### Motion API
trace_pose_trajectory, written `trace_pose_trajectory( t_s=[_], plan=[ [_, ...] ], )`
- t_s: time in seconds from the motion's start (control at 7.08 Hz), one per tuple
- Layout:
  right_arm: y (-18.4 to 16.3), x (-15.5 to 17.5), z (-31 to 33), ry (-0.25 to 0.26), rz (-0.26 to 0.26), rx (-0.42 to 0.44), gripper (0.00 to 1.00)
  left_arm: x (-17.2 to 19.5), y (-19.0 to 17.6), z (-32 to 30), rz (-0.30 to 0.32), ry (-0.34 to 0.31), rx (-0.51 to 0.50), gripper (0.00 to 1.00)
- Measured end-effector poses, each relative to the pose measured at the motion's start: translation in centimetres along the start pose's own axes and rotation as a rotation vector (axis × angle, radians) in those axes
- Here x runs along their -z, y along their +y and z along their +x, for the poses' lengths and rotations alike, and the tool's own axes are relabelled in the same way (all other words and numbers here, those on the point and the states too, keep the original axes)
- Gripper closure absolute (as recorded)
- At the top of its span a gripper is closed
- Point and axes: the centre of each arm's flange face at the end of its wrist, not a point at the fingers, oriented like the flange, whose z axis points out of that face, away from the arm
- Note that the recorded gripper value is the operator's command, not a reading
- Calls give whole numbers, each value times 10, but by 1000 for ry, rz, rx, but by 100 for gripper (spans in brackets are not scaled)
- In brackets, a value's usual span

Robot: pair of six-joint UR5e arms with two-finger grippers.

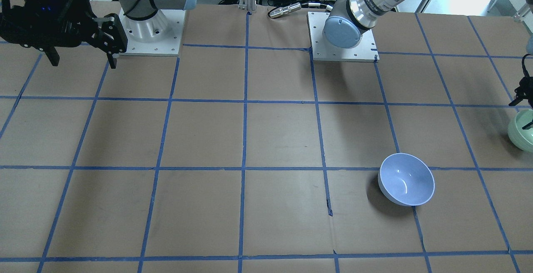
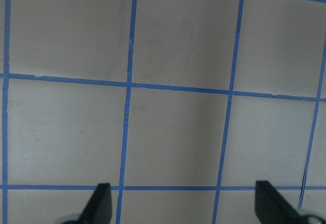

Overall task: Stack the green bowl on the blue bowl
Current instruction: 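Close the left gripper on the rim of the pale green bowl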

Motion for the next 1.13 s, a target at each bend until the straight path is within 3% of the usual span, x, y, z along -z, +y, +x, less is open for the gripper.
trace_pose_trajectory(
  t_s=[0.28,0.42,0.57,0.71,1.13],
  plan=[
    [0,0,0,0,0,0,0,0,1,0,0,0,-1,22],
    [0,0,0,0,0,0,0,0,1,0,-1,0,-1,35],
    [0,0,0,0,0,0,0,0,1,-1,-1,0,-2,76],
    [0,0,0,0,0,0,0,0,2,-1,-2,0,-3,98],
    [0,0,0,0,0,0,0,0,2,0,-3,2,-5,100]
  ],
)
